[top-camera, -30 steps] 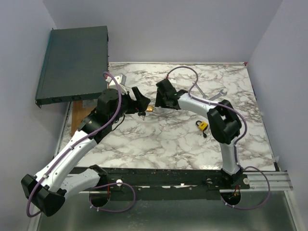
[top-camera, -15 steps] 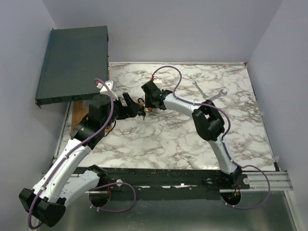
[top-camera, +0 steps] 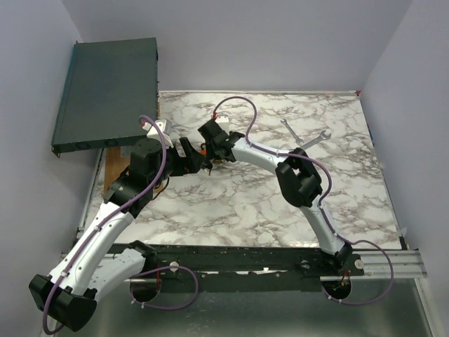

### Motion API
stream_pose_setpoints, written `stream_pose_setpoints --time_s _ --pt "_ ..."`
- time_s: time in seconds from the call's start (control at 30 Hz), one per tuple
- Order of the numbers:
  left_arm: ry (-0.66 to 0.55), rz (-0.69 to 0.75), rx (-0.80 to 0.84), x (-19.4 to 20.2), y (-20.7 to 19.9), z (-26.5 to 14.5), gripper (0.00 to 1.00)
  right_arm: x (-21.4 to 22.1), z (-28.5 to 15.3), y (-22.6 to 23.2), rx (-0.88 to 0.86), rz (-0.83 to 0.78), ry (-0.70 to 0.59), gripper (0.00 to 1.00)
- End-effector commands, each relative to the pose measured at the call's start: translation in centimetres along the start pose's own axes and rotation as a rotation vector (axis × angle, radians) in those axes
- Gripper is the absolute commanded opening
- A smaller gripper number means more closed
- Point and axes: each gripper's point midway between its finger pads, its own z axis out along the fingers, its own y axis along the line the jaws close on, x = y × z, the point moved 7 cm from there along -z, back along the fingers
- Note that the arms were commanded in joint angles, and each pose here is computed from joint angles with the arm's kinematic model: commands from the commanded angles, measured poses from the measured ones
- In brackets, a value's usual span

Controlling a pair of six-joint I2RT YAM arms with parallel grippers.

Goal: Lock with the key
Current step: Pick up the lock from the center of the board.

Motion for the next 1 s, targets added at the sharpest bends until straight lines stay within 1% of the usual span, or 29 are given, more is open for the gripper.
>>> stream_pose_setpoints --time_s 0.0,0.17,0.37,0.5,0.6,0.67,0.77,0.8,0.87,0.9,0.93,0.97 --pt "0.005 0.004 0.025 0.0 -0.1 -0.1 0.85 1.5 1.4 -0.2 0.075 -0.054 0.031 0.57" --pt "0.004 0.005 0.021 0.0 0.0 -0.1 0.85 2.7 2.0 -0.5 0.079 -0.067 0.059 0.54" --pt "0.018 -0.008 0.019 0.3 0.1 0.3 0.85 3.6 1.6 -1.7 0.109 -0.070 0.067 0.30" --pt "0.040 -0.028 0.021 0.7 0.2 1.0 0.84 3.3 0.0 -2.7 0.093 -0.064 0.025 0.23" --pt "0.062 -0.041 0.026 1.0 0.1 1.7 0.83 2.5 -1.5 -3.1 0.057 -0.052 -0.022 0.19" --pt "0.077 -0.048 0.028 1.2 0.2 2.2 0.81 2.6 -2.4 -3.5 0.032 -0.055 -0.031 0.17" --pt "0.105 -0.042 0.035 1.4 0.1 2.9 0.76 2.2 -4.0 -4.0 -0.016 -0.055 -0.065 0.16" --pt "0.114 -0.032 0.040 1.4 0.1 3.1 0.74 2.0 -4.8 -4.2 -0.035 -0.055 -0.079 0.16" --pt "0.134 0.002 0.058 1.4 0.0 3.5 0.67 1.9 -6.0 -4.7 -0.072 -0.063 -0.102 0.15" --pt "0.137 0.022 0.075 1.4 -0.2 3.6 0.66 1.9 -6.8 -4.8 -0.098 -0.067 -0.109 0.15" --pt "0.129 0.056 0.111 1.2 -0.4 3.6 0.65 1.7 -7.7 -4.9 -0.130 -0.072 -0.118 0.15" --pt "0.117 0.081 0.143 1.0 -0.7 3.5 0.62 1.7 -8.6 -5.2 -0.151 -0.075 -0.124 0.15"
